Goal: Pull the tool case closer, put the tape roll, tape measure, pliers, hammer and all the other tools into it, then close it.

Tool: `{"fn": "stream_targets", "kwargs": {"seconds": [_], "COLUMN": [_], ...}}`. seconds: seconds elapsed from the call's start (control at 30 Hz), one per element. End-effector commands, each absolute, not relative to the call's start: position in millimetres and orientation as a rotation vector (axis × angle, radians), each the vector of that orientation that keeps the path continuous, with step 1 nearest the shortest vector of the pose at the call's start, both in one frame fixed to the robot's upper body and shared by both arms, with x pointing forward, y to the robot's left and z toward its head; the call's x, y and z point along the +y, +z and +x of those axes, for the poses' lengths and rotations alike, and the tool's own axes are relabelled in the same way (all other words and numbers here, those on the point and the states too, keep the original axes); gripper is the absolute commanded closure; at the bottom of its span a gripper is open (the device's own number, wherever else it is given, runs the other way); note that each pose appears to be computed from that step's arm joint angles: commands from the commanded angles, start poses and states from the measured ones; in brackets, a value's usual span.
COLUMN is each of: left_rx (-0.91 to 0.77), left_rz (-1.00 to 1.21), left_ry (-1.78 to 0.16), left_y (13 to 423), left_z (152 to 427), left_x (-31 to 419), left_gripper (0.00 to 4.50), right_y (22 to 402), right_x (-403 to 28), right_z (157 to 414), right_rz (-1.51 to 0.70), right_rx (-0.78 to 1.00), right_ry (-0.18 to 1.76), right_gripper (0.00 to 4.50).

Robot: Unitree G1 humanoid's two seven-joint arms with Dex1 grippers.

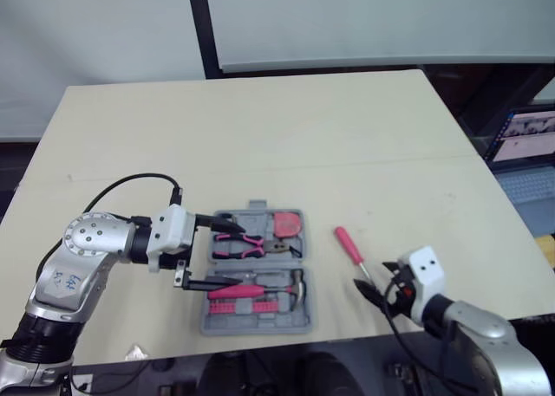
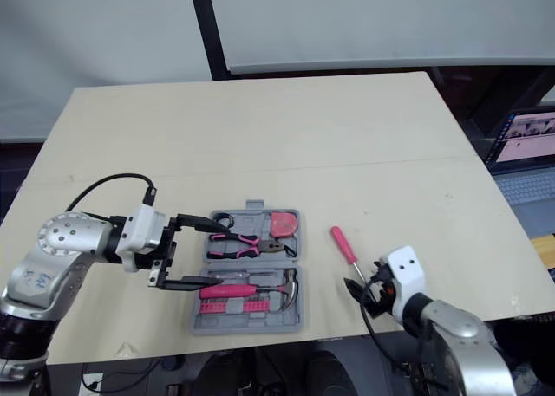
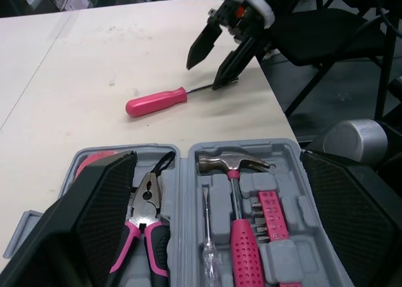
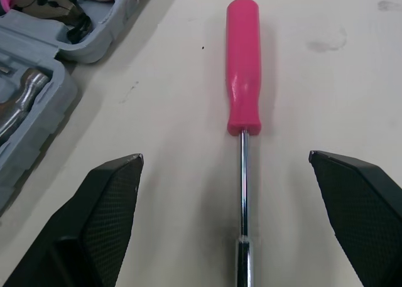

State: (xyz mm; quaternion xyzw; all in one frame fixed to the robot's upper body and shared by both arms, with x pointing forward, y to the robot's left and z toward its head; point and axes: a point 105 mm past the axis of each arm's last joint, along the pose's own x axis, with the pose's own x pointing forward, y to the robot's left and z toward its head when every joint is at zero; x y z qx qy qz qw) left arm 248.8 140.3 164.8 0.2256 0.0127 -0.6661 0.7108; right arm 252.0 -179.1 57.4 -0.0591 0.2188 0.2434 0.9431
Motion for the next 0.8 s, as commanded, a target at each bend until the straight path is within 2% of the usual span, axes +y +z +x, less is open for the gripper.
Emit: {"fn": "stream_targets", "kwargs": {"seconds": [0.03,0.2,0.57,0.67,0.8], "left_rx": [-0.006,-0.009,-0.01,-0.012,-0.012], "left_rz": [0.526,0.528,0.539,0.548,0.552], "left_ry": [-1.482,-1.49,-1.498,-1.502,-1.5], "left_y": [175,175,175,175,175], "left_z": [246,245,246,246,245], "left_x": [139,137,136,136,137], "left_gripper": [0.0,0.0,0.0,0.0,0.0], "right_y": [55,52,46,45,45], "right_x": [-178,-172,-169,-170,-169], "right_z": [262,277,288,287,287], "right_rz": [-0.158,-0.158,-0.158,-0.169,-0.174], "right_rx": [0.436,0.427,0.462,0.466,0.463], "right_ry": [0.454,0.415,0.381,0.381,0.379], "right_gripper": [0.03,0.03,0.03,0.86,2.81]}}
